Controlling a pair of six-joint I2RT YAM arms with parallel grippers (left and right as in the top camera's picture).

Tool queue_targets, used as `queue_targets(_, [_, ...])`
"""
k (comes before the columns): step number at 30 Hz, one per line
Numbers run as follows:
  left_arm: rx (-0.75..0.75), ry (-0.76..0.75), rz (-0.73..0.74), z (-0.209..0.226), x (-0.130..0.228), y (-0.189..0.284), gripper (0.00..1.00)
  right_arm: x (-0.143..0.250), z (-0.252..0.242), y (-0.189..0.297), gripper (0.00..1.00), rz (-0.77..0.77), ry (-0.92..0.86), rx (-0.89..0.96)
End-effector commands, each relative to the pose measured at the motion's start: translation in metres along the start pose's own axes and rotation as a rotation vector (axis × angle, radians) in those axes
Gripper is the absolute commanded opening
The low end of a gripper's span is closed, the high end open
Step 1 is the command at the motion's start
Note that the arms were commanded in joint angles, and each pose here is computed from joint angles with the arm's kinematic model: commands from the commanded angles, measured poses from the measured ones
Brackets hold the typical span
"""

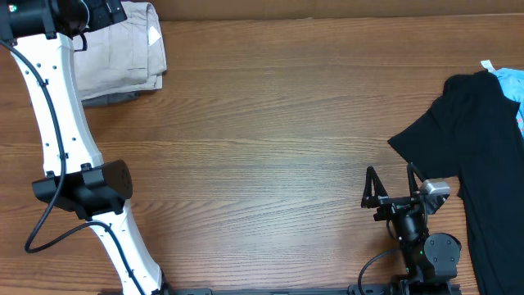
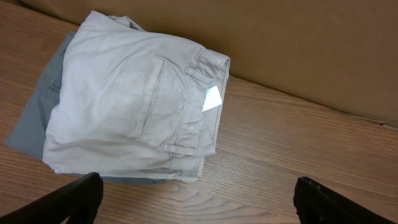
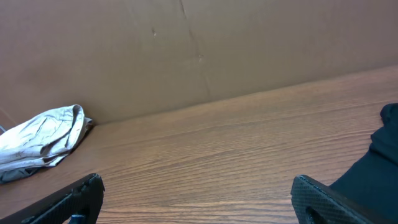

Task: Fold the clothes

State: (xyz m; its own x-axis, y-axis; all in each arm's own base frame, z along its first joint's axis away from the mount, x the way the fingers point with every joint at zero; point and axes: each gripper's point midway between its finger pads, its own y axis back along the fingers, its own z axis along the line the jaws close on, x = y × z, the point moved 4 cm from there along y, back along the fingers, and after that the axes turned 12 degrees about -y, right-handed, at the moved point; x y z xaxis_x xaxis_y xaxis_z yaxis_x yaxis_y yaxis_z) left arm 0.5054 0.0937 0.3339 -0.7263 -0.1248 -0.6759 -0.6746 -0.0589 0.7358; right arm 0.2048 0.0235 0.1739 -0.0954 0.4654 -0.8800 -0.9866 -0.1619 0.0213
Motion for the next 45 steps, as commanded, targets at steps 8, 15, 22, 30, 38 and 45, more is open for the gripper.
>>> queue_targets(8, [0.021, -0.012, -0.017, -0.011, -0.003, 0.011, 1.00, 0.001, -0.001, 0.000, 1.00, -0.008, 0.005, 0.005])
queue_targets(15, [0.054, -0.045, 0.078, -0.037, 0.047, 0.040, 1.00, 0.001, -0.001, 0.000, 1.00, -0.008, 0.005, 0.005])
queue_targets(22, [0.029, -0.051, 0.137, -0.034, 0.142, 0.063, 1.00, 0.001, -0.001, 0.000, 1.00, -0.008, 0.005, 0.005])
queue_targets(30, [0.039, -0.100, -0.206, -0.035, 0.204, 0.090, 1.00, 0.001, -0.001, 0.000, 1.00, -0.008, 0.005, 0.005])
queue_targets(38, [0.144, -0.146, -0.574, -0.048, 0.265, 0.107, 1.00, 0.001, -0.001, 0.000, 1.00, -0.008, 0.005, 0.005])
queue_targets(45, [0.173, -0.169, -0.762, -0.050, 0.305, 0.098, 1.00, 0.001, -0.001, 0.000, 1.00, -0.008, 0.005, 0.005])
